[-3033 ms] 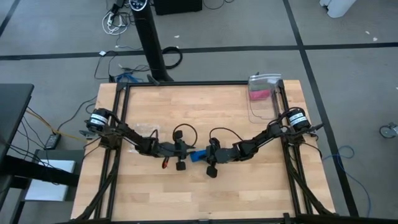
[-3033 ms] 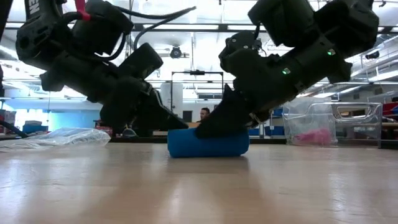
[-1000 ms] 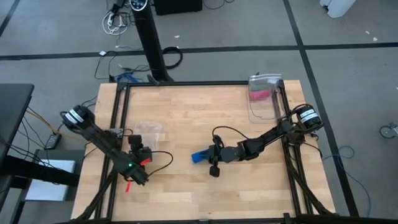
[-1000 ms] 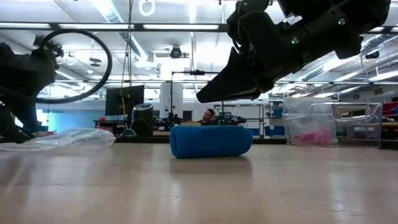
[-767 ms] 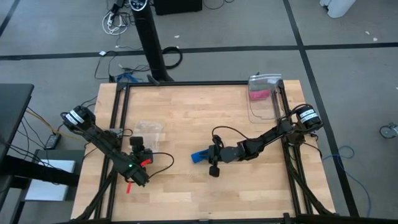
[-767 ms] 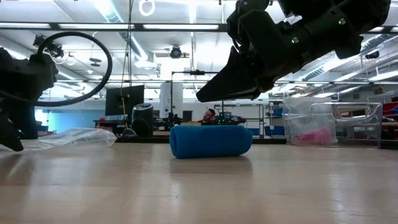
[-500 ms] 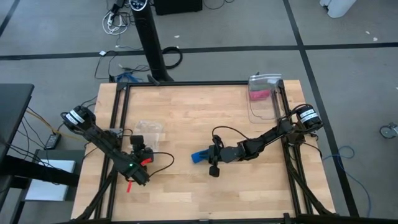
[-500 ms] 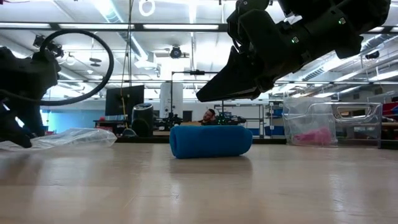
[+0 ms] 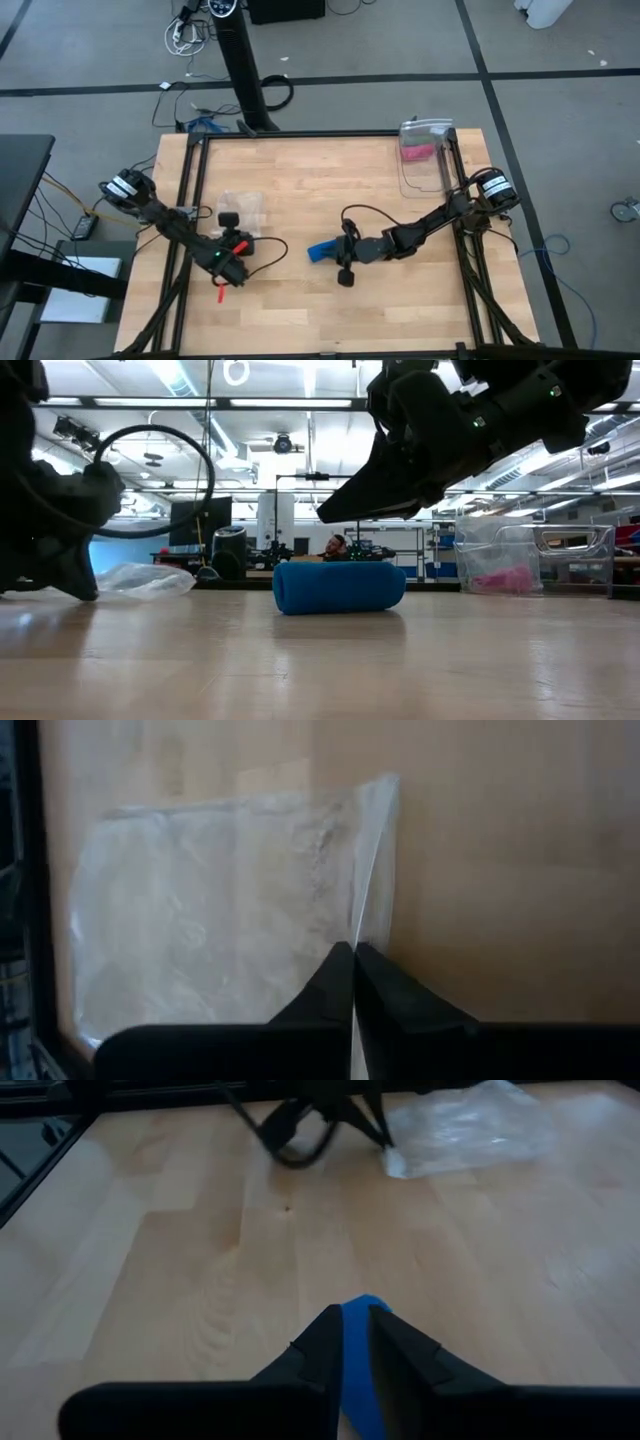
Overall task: Roll bandage
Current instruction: Put the blue rolled bandage into the transparent zip bag
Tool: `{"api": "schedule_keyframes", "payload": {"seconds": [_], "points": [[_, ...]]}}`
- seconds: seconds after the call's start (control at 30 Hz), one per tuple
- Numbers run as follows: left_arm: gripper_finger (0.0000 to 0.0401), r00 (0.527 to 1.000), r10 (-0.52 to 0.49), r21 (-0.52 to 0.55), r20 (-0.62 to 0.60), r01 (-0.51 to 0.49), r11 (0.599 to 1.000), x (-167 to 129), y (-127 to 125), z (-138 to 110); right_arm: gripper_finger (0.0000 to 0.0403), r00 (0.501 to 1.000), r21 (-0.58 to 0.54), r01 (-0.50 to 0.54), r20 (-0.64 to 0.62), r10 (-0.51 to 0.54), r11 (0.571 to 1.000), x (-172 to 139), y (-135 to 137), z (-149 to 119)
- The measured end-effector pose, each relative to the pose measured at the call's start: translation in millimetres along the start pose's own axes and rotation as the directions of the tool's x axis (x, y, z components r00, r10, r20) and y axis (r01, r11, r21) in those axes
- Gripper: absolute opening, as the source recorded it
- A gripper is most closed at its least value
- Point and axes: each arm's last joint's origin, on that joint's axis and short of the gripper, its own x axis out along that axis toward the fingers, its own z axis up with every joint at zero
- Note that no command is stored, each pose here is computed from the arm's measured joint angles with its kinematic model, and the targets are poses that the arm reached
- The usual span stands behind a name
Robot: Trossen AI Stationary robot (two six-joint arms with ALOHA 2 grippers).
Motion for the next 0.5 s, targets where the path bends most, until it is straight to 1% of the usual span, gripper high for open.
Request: {"api": "schedule_keyframes", "payload": {"seconds": [0.1, 0.23, 0.37, 0.43, 0.5], "points": [[0.0006, 1.000, 0.011, -0.028, 0.019, -0.010, 1.000, -4.3, 3.9, 9.2, 0.0046, 1.000, -0.022, -0.005, 0.001, 0.005, 1.000, -0.8, 1.3, 0.1], [0.0004, 0.997, -0.017, -0.050, 0.078, 0.021, 0.999, -17.9, 11.1, 32.6, 0.0043, 1.000, -0.042, -0.009, 0.019, 0.010, 0.999, -4.4, 1.3, 5.9], [0.0003, 0.985, 0.008, -0.105, 0.175, 0.010, 0.994, -36.5, 26.9, 63.4, 0.0046, 0.998, -0.071, -0.021, 0.057, 0.025, 0.997, -10.8, 3.8, 14.7], [0.0002, 0.973, 0.042, -0.161, 0.226, -0.005, 0.987, -45.1, 38.2, 79.2, 0.0052, 0.995, -0.071, -0.016, 0.092, 0.023, 0.997, -15.0, 4.8, 21.3], [0.0002, 0.952, 0.076, -0.250, 0.295, 0.001, 0.968, -51.8, 49.8, 97.9, 0.0060, 0.992, -0.057, 0.019, 0.124, -0.012, 0.998, -18.2, 4.7, 28.7]]}}
